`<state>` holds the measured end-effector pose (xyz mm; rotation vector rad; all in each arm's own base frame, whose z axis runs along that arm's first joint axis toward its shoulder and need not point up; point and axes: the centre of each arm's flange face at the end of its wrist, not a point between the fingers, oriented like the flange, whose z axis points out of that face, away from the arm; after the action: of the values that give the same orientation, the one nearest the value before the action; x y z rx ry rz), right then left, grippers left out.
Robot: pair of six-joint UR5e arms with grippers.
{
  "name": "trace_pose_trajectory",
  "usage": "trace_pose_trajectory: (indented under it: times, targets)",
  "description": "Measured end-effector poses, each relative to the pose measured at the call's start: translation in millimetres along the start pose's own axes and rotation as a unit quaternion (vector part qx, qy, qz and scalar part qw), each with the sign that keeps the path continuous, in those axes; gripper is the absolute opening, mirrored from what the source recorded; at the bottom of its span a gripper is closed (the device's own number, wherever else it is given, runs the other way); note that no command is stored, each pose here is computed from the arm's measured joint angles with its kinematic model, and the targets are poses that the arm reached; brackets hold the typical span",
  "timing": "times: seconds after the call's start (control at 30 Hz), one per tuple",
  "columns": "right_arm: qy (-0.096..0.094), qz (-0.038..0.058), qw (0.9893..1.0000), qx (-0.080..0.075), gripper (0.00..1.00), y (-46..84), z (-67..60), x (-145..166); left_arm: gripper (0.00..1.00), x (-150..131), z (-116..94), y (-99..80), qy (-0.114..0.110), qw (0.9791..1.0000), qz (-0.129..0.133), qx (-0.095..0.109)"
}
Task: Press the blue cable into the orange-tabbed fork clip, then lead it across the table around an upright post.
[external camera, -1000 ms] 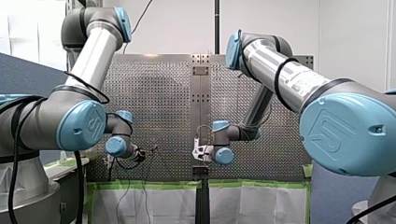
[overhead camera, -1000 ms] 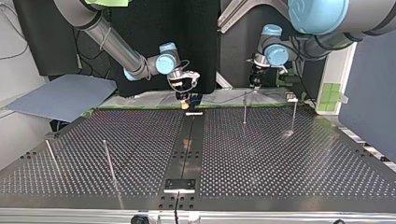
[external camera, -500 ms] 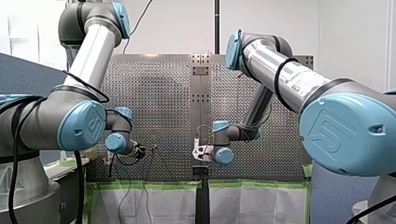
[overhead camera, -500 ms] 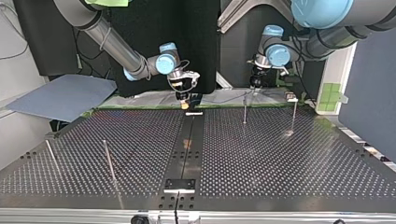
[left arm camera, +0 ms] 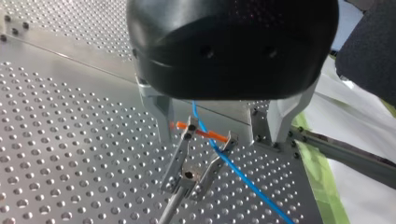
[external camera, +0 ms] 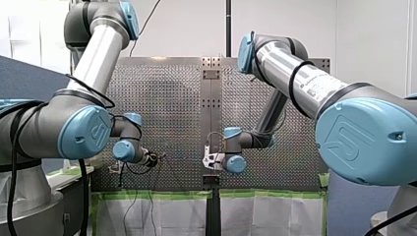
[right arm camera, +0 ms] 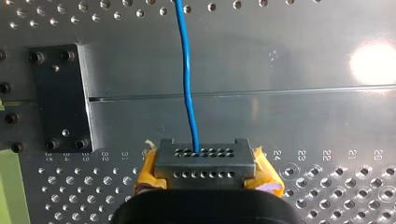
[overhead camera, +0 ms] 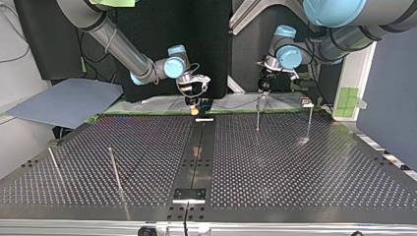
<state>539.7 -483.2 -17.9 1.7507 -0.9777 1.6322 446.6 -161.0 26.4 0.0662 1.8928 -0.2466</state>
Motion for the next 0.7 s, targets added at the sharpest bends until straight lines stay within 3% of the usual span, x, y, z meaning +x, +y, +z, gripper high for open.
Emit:
trace_pose_trajectory:
  times: [0.7]
  targets:
    - [0.0,0.0002,1.0,0.0,0.0,0.0,0.0,-0.3,1.0,1.8,-1.2,-9.0,0.001,1.0,0.006,0.007]
